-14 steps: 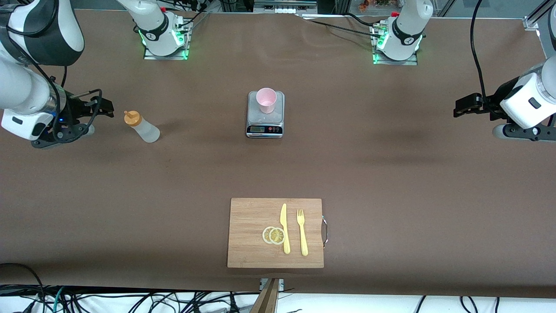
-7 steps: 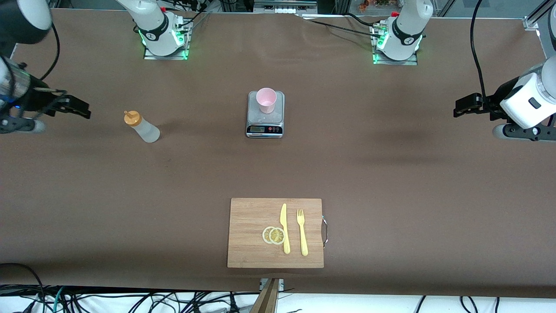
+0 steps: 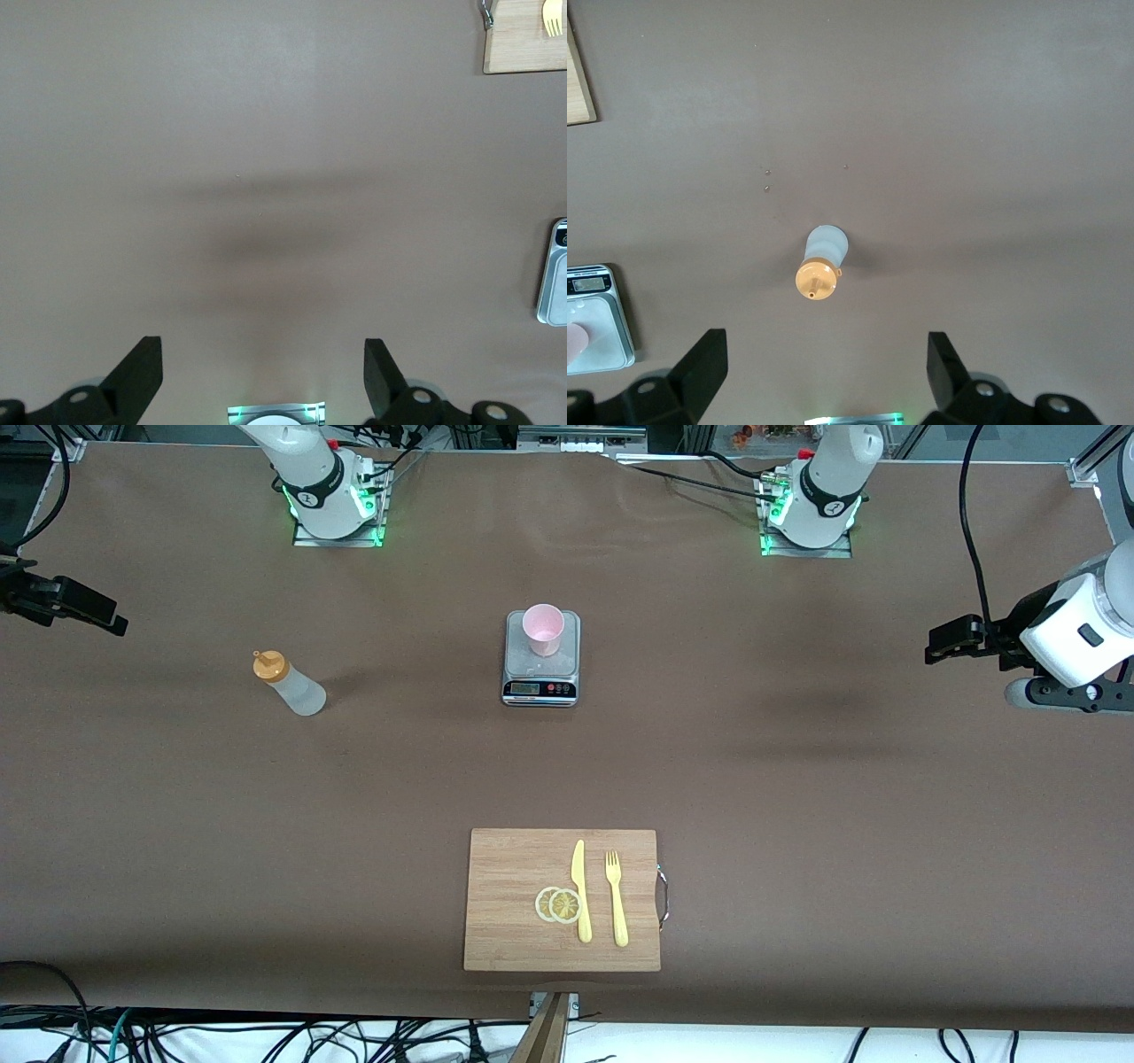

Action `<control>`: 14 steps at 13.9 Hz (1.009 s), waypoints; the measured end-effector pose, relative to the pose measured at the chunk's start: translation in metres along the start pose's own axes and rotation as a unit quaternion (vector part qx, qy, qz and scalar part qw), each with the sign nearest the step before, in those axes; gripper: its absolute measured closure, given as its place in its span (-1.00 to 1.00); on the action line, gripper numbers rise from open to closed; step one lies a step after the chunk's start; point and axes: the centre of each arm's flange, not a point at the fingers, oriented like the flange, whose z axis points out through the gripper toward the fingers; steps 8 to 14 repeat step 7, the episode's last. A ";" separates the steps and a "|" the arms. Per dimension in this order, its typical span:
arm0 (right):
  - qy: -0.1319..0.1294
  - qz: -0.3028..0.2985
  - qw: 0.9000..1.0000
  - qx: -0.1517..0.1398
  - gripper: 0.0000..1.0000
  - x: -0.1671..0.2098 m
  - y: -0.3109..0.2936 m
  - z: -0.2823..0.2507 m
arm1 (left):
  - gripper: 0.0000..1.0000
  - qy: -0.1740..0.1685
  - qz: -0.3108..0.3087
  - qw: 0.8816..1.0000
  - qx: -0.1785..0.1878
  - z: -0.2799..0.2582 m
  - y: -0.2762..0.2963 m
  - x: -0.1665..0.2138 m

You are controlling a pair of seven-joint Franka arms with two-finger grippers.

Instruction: Add sauce to pink cup with both arms

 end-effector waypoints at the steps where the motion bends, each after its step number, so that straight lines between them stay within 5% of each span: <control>1: 0.002 0.000 1.000 0.000 -1.00 0.002 0.000 0.001 | -1.00 0.000 0.000 1.000 0.000 0.000 0.000 0.000; 5: 0.022 -0.001 1.000 0.000 -1.00 0.011 -0.001 0.003 | -1.00 0.000 0.000 1.000 0.000 0.000 0.000 0.000; 14: 0.023 -0.001 1.000 0.000 -1.00 0.012 -0.001 0.003 | -1.00 0.000 0.000 1.000 0.000 0.000 0.000 0.000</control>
